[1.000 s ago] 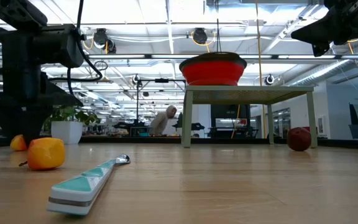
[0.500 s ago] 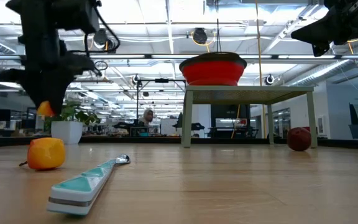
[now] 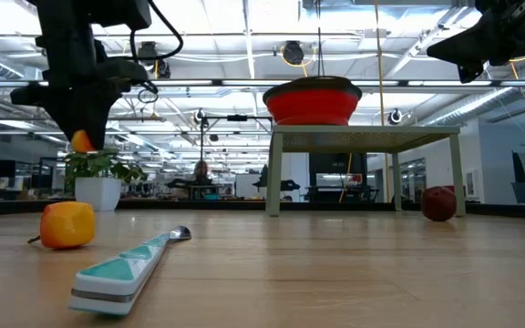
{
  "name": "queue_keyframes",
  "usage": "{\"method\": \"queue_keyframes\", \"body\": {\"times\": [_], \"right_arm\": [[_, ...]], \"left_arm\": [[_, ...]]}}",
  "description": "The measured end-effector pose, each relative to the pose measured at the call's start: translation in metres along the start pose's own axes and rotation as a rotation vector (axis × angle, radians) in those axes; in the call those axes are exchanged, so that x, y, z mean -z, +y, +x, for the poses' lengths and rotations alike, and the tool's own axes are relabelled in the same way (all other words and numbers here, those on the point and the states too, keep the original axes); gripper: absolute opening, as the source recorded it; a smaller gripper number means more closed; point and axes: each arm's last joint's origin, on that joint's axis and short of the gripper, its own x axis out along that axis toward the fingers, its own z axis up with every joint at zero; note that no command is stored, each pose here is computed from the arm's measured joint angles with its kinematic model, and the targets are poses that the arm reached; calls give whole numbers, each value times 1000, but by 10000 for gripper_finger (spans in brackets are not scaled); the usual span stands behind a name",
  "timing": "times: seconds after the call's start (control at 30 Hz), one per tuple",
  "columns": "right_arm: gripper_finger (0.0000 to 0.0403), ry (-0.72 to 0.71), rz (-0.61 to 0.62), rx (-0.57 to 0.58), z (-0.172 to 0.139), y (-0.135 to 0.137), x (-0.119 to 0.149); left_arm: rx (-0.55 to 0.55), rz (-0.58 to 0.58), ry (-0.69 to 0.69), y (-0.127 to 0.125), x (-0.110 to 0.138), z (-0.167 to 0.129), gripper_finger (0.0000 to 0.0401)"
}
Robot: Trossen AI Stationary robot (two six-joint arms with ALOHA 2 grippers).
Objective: Pick & Place Fruit
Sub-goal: Put the peach into the red strainer bowl on the shelf
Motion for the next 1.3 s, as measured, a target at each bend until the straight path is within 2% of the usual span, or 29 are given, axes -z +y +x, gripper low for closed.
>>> {"method": "queue_keyframes", "body": {"times": [0.13, 0.23, 0.47, 0.63, 0.8, 1.1, 1.3], "right_arm": [[0, 0, 0, 0, 0, 0, 0], [0, 0, 0, 0, 0, 0, 0], [0, 0, 0, 0, 0, 0, 0], [0, 0, 0, 0, 0, 0, 0], [0, 0, 0, 0, 0, 0, 0], [0, 0, 0, 0, 0, 0, 0], [0, 0, 1, 0, 0, 0, 0]], "left_arm": [[9, 0, -4, -1, 0, 0, 97], [64, 70, -24, -7, -1, 0, 97], [386, 348, -185, -41, -1, -10, 97], [594, 478, -333, -62, -1, -24, 97], [748, 565, -466, -76, 1, -38, 97], [899, 642, -630, -87, 2, -56, 97], [923, 656, -639, -88, 2, -58, 97]]}}
